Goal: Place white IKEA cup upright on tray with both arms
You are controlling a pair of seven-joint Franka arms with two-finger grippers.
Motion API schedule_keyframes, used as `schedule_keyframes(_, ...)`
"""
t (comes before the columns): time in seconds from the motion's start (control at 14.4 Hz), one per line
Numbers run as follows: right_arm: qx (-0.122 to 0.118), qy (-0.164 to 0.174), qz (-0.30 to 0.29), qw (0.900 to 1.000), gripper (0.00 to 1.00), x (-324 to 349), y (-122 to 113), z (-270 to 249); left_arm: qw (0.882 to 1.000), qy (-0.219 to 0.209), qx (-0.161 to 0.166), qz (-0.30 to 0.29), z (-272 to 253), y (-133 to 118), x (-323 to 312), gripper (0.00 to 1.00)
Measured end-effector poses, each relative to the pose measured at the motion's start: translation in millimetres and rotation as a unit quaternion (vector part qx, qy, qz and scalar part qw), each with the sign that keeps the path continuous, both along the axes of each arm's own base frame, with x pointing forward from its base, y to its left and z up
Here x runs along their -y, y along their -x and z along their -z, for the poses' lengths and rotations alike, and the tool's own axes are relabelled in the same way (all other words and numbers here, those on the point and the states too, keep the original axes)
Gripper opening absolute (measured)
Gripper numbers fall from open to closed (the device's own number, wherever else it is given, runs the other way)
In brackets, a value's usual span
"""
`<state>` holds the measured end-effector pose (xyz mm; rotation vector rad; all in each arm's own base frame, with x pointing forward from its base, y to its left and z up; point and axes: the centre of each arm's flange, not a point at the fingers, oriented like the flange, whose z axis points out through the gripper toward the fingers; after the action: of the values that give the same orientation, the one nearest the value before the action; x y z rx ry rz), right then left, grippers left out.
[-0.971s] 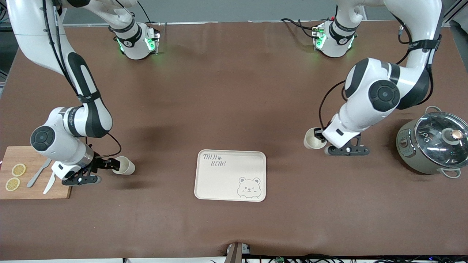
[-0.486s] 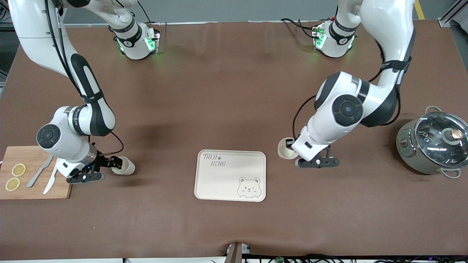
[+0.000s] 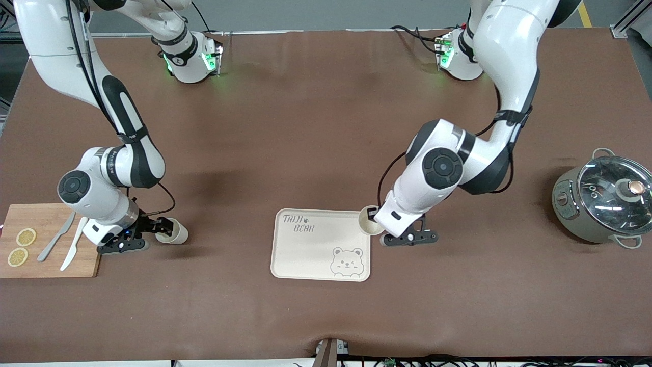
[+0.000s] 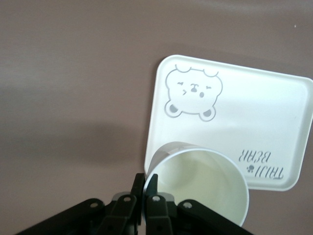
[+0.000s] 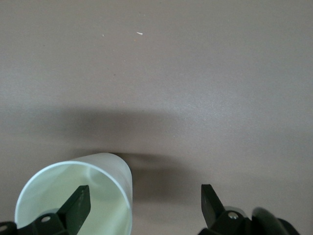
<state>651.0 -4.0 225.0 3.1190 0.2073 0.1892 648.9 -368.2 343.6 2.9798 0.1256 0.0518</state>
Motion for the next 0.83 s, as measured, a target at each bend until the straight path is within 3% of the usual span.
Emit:
schedule_keyframes(0.35, 0.001, 0.000, -0.004, 1.000, 1.00, -4.6, 0.8, 2.7, 1.000, -0.007, 0.024, -0.010, 47.9, -0.8, 21.7, 0.05)
schedule_keyframes(0.49, 0.002, 0.000, -0.004, 1.000, 0.95, -5.3, 0.8, 2.7, 1.000, -0.005, 0.027, -0.013, 52.6, 0.7, 26.8, 0.05)
schedule_keyframes(0.83, 0.001, 0.000, -0.005, 1.000, 0.44, -6.5, 0.9, 2.8, 0.999, 0.007, 0.040, -0.024, 65.6, 2.9, 38.9, 0.05)
